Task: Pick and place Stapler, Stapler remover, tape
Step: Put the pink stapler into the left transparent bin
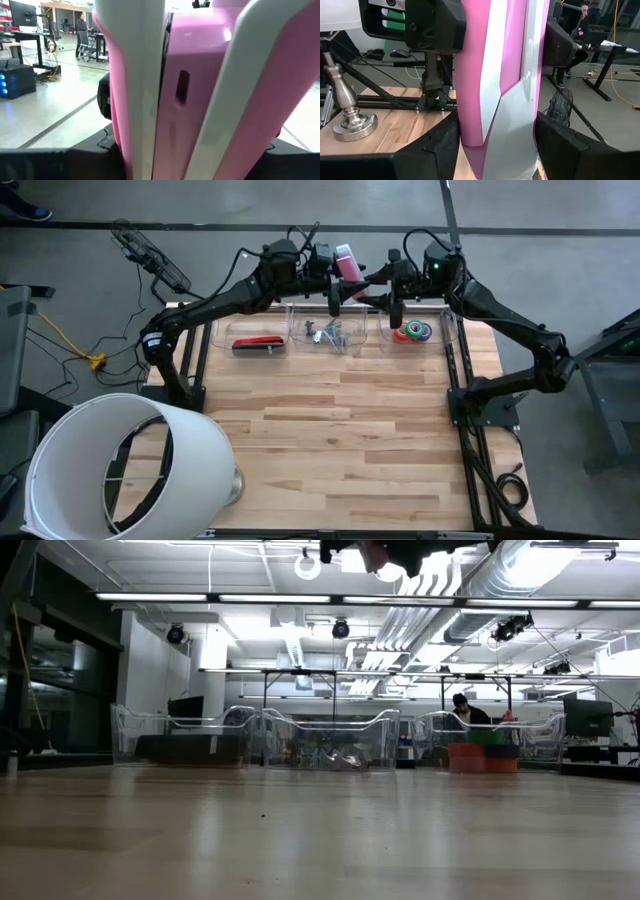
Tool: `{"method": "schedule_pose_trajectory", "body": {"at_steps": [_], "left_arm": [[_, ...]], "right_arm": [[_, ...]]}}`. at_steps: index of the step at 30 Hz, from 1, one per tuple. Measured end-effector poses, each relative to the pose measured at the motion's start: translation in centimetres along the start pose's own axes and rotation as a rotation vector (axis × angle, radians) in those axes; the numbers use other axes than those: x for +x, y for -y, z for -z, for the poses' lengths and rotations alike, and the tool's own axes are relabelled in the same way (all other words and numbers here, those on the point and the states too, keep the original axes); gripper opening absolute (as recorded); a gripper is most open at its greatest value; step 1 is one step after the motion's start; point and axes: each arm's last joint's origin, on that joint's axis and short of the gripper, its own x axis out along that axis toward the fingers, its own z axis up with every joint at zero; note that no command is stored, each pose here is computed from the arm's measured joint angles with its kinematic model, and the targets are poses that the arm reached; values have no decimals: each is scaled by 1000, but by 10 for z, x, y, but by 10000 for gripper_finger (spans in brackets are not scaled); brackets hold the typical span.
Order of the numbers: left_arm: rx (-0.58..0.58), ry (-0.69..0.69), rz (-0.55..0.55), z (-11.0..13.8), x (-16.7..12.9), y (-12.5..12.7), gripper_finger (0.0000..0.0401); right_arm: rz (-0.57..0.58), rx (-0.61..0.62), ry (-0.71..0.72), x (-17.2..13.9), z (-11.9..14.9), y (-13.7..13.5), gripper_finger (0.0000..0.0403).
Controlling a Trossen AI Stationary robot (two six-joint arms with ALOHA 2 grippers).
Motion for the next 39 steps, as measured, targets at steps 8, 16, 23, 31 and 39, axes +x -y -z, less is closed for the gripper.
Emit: {"method": "schedule_pose_trajectory", "body": {"at_steps": [8,16,23,31,39], "left_arm": [[-6,-32,-48,4,0,-1,221],[-1,-109,-269,6,-10,-16,221],[-24,-225,-587,7,-30,-23,221],[-159,-455,-929,35,-52,-43,221],[-270,-670,-1077,64,-67,-69,221]], "right_arm": [[-18,32,-32,0,4,-1,207],[74,109,-73,-12,1,-4,312],[183,124,-133,-32,2,-3,338],[358,106,-210,-56,5,5,338],[416,122,-224,-67,7,15,339]]}}
